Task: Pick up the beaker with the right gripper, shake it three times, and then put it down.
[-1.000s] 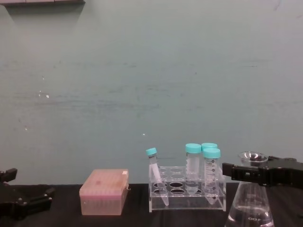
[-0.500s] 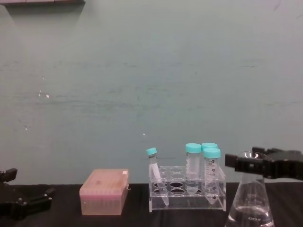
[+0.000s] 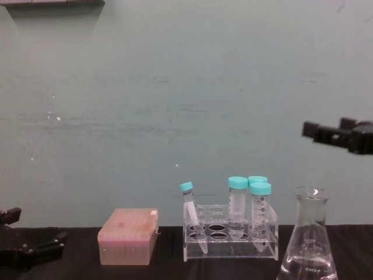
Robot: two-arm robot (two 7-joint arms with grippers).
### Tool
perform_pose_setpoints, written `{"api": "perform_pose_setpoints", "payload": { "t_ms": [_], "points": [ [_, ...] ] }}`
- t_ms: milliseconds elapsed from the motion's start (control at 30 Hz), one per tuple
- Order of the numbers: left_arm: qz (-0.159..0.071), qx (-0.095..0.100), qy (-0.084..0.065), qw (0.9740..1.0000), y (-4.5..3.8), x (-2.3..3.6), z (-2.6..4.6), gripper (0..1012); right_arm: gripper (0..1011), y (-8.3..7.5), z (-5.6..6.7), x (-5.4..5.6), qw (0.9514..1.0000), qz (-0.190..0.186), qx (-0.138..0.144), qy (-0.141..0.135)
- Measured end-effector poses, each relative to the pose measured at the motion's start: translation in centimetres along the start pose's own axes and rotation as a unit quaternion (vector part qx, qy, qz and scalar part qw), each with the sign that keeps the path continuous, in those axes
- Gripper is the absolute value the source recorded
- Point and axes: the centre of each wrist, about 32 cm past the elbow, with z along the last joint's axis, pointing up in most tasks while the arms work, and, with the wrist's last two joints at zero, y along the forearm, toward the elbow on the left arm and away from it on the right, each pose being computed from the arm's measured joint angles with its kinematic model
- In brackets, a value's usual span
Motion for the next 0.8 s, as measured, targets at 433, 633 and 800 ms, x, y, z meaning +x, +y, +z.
{"api": "perform_pose_setpoints", "payload": {
  "t_ms": [433,633,800],
  "points": [
    [0.000,0.000,0.000,1.0000,0.00,0.00,0.00,1000,1000,-1.9,-2.2,0.8,0.9898,-0.129,-0.052,-0.032],
    [0.000,0.000,0.000,1.0000,0.00,0.00,0.00,1000,1000,-3.0,-4.3,1.0,0.9845,-0.153,-0.083,-0.023],
    [0.000,0.000,0.000,1.0000,0.00,0.00,0.00,1000,1000,-3.3,-4.8,1.0,0.9826,-0.163,-0.087,-0.017]
  ]
}}
